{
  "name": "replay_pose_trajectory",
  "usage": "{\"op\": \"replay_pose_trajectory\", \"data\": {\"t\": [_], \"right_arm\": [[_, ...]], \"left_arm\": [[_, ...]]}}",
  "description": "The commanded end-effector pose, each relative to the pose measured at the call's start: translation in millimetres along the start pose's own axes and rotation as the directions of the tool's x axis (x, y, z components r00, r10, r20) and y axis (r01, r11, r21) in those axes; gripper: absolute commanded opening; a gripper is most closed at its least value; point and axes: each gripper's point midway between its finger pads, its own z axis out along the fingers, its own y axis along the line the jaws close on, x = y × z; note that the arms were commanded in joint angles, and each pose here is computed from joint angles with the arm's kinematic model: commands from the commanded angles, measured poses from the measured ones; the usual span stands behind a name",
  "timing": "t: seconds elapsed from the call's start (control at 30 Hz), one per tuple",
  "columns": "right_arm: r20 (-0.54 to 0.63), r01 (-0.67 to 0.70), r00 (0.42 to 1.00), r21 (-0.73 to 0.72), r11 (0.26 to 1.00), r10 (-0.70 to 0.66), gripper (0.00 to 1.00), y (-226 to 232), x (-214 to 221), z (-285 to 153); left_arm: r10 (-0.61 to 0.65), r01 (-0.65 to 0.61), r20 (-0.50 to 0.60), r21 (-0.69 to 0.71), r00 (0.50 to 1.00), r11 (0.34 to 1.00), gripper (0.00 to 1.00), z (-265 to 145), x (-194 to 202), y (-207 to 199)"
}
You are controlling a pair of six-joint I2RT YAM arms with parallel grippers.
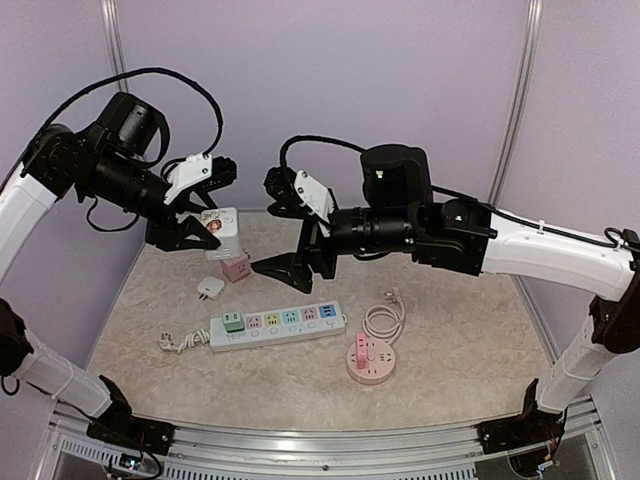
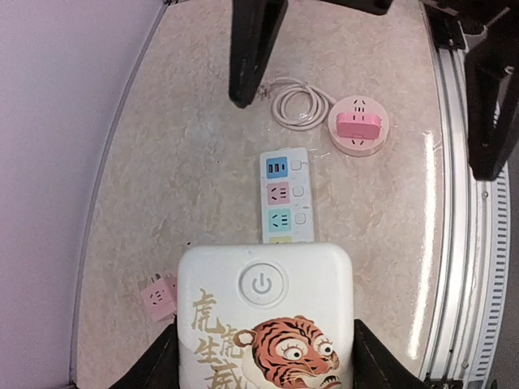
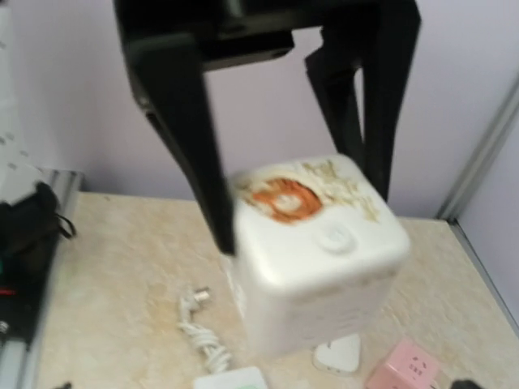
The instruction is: Insert the plug
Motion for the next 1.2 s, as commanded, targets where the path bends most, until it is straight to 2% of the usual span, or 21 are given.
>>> {"op": "replay_pose_trajectory", "data": {"t": [0.0, 0.23, 0.43, 0.57, 0.67, 0.83, 0.9, 0.93, 0.97, 1.0, 1.07, 1.1, 1.17], "right_arm": [[0.014, -0.066, 0.998, -0.054, 0.996, 0.066, 1.00, 9.0, 1.7, -4.0], [0.078, -0.117, 0.989, -0.062, 0.991, 0.122, 1.00, 2.4, -4.2, 20.0], [0.140, -0.114, 0.983, -0.048, 0.992, 0.119, 1.00, -3.3, -18.3, 20.4], [0.163, -0.111, 0.980, -0.015, 0.994, 0.112, 0.91, -9.8, -23.7, 19.2], [0.171, -0.113, 0.979, -0.018, 0.993, 0.115, 0.72, -10.1, -24.1, 21.4], [0.171, -0.115, 0.978, -0.054, 0.992, 0.122, 0.25, -4.6, -22.2, 26.1], [0.177, -0.118, 0.976, -0.054, 0.992, 0.126, 0.02, -4.4, -22.4, 25.8], [0.178, -0.125, 0.975, -0.038, 0.991, 0.129, 0.00, -7.0, -22.0, 25.4], [0.183, -0.135, 0.974, -0.015, 0.991, 0.135, 0.00, -10.3, -21.3, 24.4], [0.192, -0.145, 0.971, 0.013, 0.989, 0.140, 0.00, -14.2, -20.1, 22.8], [0.246, -0.173, 0.958, 0.095, 0.980, 0.145, 0.00, -24.1, -24.7, 17.0], [0.279, -0.198, 0.949, 0.166, 0.966, 0.146, 0.00, -33.4, -27.2, 12.8], [0.339, -0.282, 0.925, 0.315, 0.906, 0.171, 0.00, -52.3, -24.6, 4.3]], "left_arm": [[0.296, -0.293, 0.015, 0.193, 0.955, 0.936, 0.00, -27.7, 2.9, -51.5], [0.329, -0.332, 0.056, 0.241, 0.943, 0.912, 0.00, -23.6, -12.9, -62.2], [0.330, -0.333, 0.061, 0.288, 0.942, 0.898, 0.00, -24.3, -8.7, -71.5], [0.320, -0.324, 0.063, 0.296, 0.945, 0.898, 0.00, -22.5, -9.7, -72.5], [0.312, -0.317, 0.065, 0.307, 0.948, 0.898, 0.00, -21.8, -9.8, -74.2], [0.288, -0.297, 0.076, 0.307, 0.955, 0.904, 0.00, -22.7, -13.2, -74.5], [0.264, -0.276, 0.081, 0.294, 0.961, 0.915, 0.00, -23.4, -16.2, -72.3], [0.248, -0.258, 0.074, 0.265, 0.966, 0.929, 0.02, -22.6, -18.3, -66.5], [0.216, -0.226, 0.070, 0.226, 0.974, 0.948, 0.10, -22.4, -21.8, -58.7], [0.174, -0.185, 0.073, 0.191, 0.982, 0.964, 0.24, -24.3, -25.6, -51.6], [0.080, -0.092, 0.109, 0.113, 0.991, 0.989, 0.79, -28.7, -37.2, -32.2], [0.024, -0.035, 0.137, 0.073, 0.990, 0.997, 0.95, -32.5, -44.1, -21.2], [-0.099, 0.100, 0.207, 0.009, 0.973, 0.995, 0.99, -45.2, -56.8, 0.3]]}}
